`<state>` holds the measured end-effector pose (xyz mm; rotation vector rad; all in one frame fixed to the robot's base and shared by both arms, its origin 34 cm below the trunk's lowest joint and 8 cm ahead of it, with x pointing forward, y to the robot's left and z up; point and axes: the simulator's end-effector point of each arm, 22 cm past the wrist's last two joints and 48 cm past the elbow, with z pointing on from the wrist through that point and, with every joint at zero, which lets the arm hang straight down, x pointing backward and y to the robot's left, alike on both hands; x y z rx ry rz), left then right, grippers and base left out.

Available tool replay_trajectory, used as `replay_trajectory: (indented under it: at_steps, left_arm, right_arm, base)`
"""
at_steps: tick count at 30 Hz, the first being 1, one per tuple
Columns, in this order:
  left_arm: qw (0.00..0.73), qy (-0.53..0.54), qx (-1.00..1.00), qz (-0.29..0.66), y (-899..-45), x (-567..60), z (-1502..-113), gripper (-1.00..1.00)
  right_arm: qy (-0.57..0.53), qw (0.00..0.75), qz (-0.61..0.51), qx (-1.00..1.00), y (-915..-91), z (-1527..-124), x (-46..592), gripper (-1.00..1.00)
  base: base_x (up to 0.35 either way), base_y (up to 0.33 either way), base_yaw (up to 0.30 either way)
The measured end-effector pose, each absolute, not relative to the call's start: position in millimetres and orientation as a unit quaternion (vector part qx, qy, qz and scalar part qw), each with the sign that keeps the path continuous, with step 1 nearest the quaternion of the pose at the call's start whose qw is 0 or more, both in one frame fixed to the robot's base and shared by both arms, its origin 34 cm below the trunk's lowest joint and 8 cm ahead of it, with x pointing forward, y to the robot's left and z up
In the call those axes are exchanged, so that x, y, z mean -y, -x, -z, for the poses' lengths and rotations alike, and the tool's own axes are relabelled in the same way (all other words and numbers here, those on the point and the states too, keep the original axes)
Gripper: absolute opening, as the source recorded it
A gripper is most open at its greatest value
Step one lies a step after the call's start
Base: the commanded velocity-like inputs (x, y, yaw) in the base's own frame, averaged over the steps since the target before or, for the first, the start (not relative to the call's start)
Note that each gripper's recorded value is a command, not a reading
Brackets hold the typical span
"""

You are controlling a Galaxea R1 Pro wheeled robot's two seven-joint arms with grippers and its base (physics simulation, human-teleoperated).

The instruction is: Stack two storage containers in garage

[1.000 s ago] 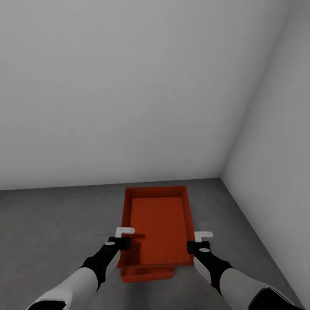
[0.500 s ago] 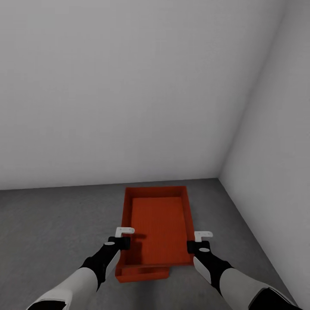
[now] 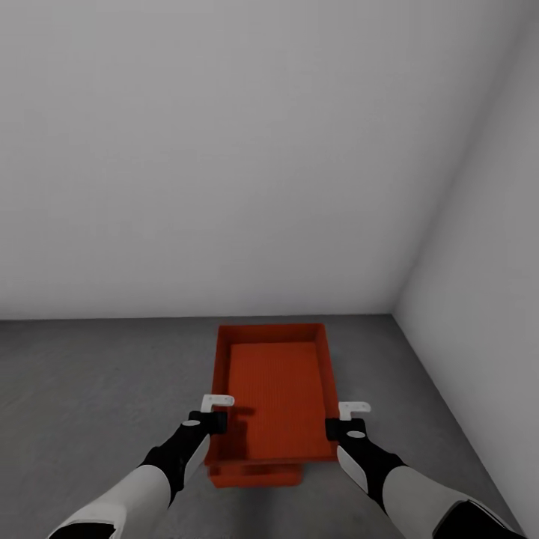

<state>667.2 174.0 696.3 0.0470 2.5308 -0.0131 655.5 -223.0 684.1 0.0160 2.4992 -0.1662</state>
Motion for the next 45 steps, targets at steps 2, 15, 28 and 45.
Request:
replay_trajectory:
  at_steps: [2,15,28,45]
  left_arm:
    - [0.300,-0.018,-0.954,0.005,-666.9,-173.8,-696.1,-1.00]
    - [0.300,-0.017,-0.954,0.005,-666.6,-173.9,-695.8,-1.00]
    - [0.300,-0.017,-0.954,0.005,-666.2,-173.8,-696.1,-1.00]
    - [0.301,-0.017,-0.953,0.005,-666.8,-173.9,-695.9,-1.00]
  right_arm:
    - [-0.006,0.313,0.063,-0.948,-655.3,-684.0,223.2,-1.00]
    - [-0.006,0.313,0.063,-0.948,-655.3,-683.9,223.2,-1.00]
    - [-0.005,0.313,0.063,-0.948,-655.1,-684.5,223.4,-1.00]
    - [-0.004,0.314,0.064,-0.947,-656.1,-684.5,223.3,-1.00]
  base:
    - [0.000,0.000,0.157]
    - [0.000,0.000,0.015]
    - [0.168,0.000,0.000]
    - [0.103,0.000,0.035]
